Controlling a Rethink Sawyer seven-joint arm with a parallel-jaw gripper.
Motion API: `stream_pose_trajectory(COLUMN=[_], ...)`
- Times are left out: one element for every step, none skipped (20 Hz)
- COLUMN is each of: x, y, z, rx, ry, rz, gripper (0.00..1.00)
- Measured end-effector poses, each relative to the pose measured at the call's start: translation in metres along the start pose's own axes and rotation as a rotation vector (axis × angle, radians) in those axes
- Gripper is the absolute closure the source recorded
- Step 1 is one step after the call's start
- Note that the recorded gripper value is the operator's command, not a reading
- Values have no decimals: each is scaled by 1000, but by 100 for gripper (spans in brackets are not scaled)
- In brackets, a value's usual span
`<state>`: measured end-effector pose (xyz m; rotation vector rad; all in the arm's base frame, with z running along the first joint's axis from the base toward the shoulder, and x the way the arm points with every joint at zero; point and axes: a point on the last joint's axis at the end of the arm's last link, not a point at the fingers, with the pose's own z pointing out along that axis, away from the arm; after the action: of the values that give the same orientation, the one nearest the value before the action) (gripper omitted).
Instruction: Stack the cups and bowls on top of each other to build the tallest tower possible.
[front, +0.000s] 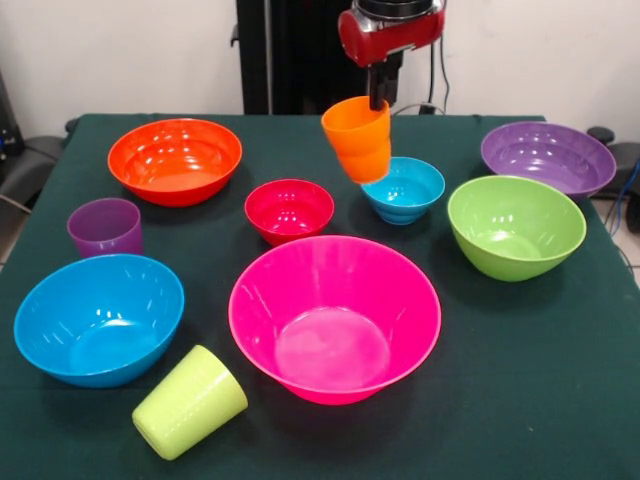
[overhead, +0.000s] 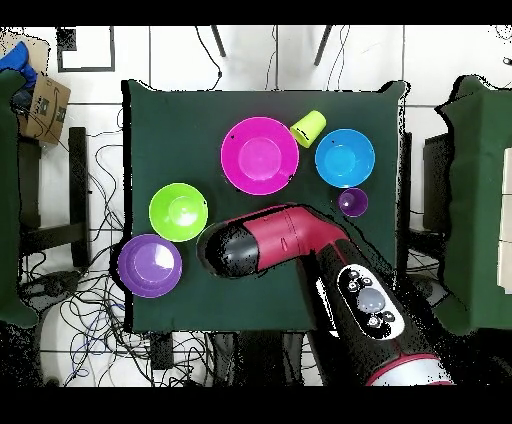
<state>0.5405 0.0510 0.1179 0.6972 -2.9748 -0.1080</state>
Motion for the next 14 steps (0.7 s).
stream_pose_trajectory(x=[-2,-3,-6,-7,-10,-17,-18,-19,-20,-28,-30,-32,-36,-40], y=[-2,-3,-6,-7,-9,-13,-13,-14,-14,-15,-15,-15,-15,-14], z=[-1,-2,-4,-5,-6,-9,-9,-10,-10,-13,-13,-14,-14,-15], rx=[2,3,7,8,11,12,12,12,12,8,7,6,1,-4], ry=[2,1,0,-1,-3,-5,-6,-6,-7,-12,-13,-14,-14,-14], rz=[3,4,7,8,10,13,13,13,13,10,9,8,5,1], gripper=[100,100,100,100,100,0,0,0,0,0,0,0,0,0])
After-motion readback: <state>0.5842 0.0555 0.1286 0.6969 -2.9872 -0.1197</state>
